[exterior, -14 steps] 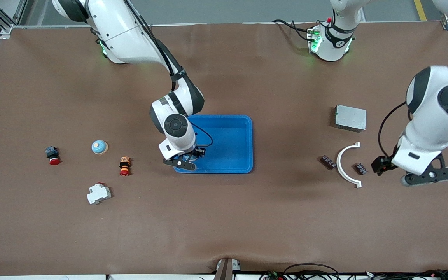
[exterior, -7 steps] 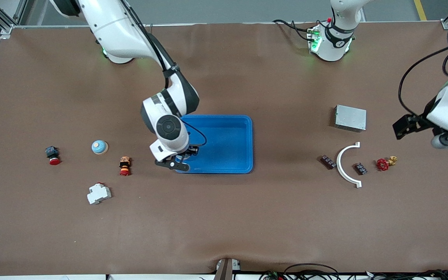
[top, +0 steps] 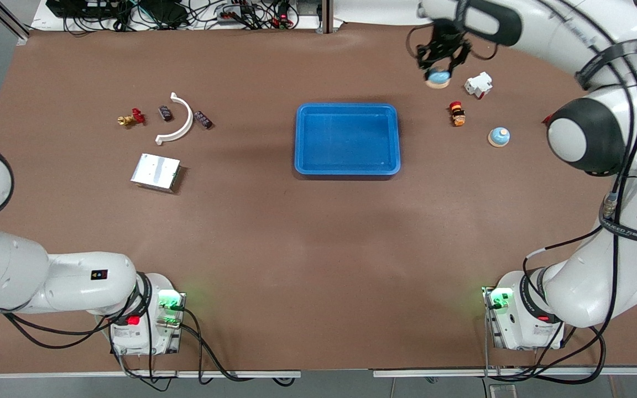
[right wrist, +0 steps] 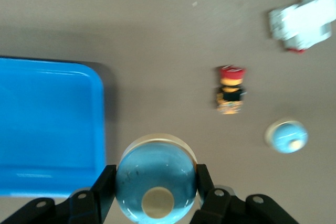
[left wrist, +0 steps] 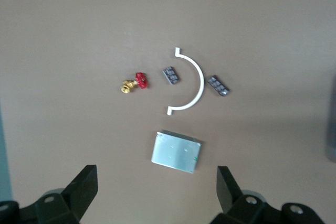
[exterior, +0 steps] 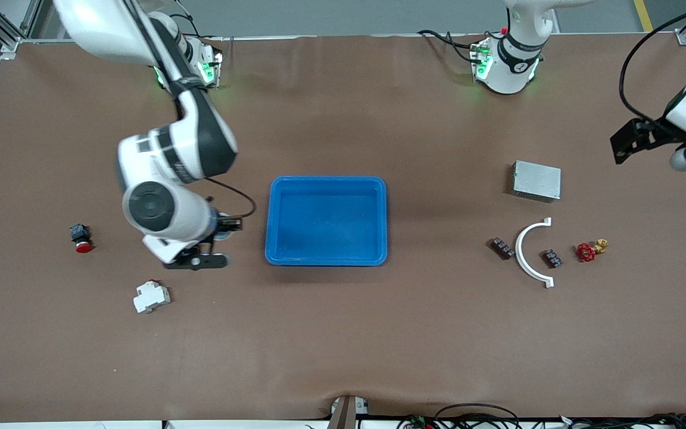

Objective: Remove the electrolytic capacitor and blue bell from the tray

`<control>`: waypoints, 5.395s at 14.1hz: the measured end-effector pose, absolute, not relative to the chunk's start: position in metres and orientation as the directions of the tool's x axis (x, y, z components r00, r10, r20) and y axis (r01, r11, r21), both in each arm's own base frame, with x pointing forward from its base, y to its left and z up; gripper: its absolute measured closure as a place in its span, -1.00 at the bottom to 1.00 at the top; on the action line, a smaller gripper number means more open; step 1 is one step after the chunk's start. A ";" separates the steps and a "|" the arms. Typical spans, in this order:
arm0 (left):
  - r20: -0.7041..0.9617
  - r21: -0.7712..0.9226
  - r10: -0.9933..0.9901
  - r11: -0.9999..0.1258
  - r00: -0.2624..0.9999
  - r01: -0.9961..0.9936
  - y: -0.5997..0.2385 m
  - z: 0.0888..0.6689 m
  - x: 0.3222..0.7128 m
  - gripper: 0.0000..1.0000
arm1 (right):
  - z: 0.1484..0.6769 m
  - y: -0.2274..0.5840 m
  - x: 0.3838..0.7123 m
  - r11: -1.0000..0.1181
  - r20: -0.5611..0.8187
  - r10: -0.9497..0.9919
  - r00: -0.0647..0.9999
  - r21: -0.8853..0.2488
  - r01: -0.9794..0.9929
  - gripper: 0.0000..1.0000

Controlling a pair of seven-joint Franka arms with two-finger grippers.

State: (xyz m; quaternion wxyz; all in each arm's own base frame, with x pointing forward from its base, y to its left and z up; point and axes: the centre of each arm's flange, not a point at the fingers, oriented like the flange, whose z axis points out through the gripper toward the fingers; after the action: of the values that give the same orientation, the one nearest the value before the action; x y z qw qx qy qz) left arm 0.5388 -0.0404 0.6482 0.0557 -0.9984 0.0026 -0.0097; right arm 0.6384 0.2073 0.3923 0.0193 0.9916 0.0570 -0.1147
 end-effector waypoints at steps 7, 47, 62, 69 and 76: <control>0.010 -0.063 0.021 -0.998 1.000 0.021 -0.031 0.673 0.508 -1.00 | 0.404 0.013 0.669 -0.926 -0.213 0.377 0.902 -0.060 0.373 -0.30; -0.016 -0.067 -0.019 -0.998 1.000 -0.021 -0.056 0.674 0.496 -1.00 | 0.221 -0.122 0.699 -0.763 -0.146 0.646 0.749 -0.099 0.639 -1.00; -0.014 -0.052 -0.016 -0.999 1.000 -0.017 -0.055 0.678 0.491 -1.00 | 0.464 -0.015 0.667 -0.997 -0.263 0.071 0.962 -0.028 0.066 -1.00; -0.006 -0.052 -0.014 -0.999 1.000 -0.014 -0.055 0.682 0.489 -1.00 | 0.506 -0.018 0.676 -0.998 -0.164 0.060 0.985 -0.013 0.059 -1.00; 0.003 -0.051 -0.009 -0.999 1.000 -0.009 -0.052 0.686 0.488 -1.00 | 0.562 -0.026 0.616 -0.999 -0.152 0.043 0.987 -0.027 0.039 -1.00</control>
State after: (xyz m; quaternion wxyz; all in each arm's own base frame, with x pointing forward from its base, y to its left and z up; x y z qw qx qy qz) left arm 0.4881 -0.0521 0.6857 0.0255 -0.9997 0.0047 -0.0016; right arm 0.6155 -0.0257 0.5623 -0.0122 0.9968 0.0205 -0.0766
